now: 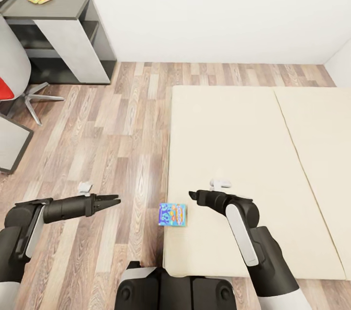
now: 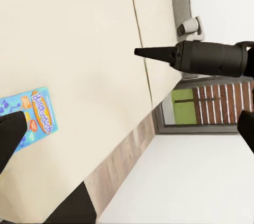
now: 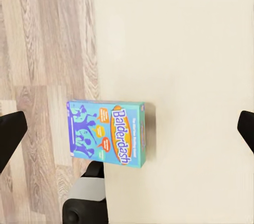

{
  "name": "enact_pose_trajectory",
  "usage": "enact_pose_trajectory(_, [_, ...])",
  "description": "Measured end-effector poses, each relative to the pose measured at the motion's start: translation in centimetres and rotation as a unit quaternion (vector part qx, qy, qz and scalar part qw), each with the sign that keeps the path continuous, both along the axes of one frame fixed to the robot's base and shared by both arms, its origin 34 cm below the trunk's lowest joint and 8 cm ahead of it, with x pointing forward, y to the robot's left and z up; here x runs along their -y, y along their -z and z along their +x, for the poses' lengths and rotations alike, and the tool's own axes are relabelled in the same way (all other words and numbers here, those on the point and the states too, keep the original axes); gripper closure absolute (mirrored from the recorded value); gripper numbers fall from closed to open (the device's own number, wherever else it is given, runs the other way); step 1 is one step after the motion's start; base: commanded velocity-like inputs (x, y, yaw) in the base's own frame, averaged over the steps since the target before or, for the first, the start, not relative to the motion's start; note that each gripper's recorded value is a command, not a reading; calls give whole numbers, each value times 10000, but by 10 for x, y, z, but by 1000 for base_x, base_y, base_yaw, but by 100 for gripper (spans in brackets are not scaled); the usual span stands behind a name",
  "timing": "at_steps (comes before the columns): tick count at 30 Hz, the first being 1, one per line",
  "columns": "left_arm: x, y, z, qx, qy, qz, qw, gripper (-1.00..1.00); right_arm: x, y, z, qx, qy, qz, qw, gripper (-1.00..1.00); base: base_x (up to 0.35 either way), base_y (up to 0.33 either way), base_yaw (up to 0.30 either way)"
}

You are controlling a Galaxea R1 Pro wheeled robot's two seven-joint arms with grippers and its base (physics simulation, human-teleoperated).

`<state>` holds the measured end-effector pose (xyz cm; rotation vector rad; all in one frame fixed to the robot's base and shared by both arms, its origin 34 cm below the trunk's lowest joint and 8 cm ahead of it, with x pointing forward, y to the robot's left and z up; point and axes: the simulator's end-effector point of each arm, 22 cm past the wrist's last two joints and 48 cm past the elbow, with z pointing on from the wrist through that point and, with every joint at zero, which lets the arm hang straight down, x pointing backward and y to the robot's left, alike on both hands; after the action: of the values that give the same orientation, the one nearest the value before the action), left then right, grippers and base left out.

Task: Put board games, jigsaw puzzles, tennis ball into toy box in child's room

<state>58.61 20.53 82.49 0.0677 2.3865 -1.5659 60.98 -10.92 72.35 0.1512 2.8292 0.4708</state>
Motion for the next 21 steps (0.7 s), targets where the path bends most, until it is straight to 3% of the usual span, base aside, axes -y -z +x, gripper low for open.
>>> enact_pose_trajectory(3, [-16, 1, 3, 6, -111, 167, 9998, -100, 6, -1, 3, 31, 72, -33, 10000, -100, 0, 0, 80])
enact_pose_trajectory(11, [-31, 10, 5, -8, -214, 537, 9983, -100, 11, -2, 5, 60, 164, -60, 9998, -100, 0, 0, 42])
enact_pose_trajectory(15, [-19, 3, 6, 52, -228, 255, 9994, -100, 6, -7, 2, -4, 237, 34, 9997, -100, 0, 0, 0])
enact_pose_trajectory(21, [-18, 4, 6, 31, -235, 255, 9994, -100, 7, -7, 0, -41, 217, 26, 9998, -100, 0, 0, 0])
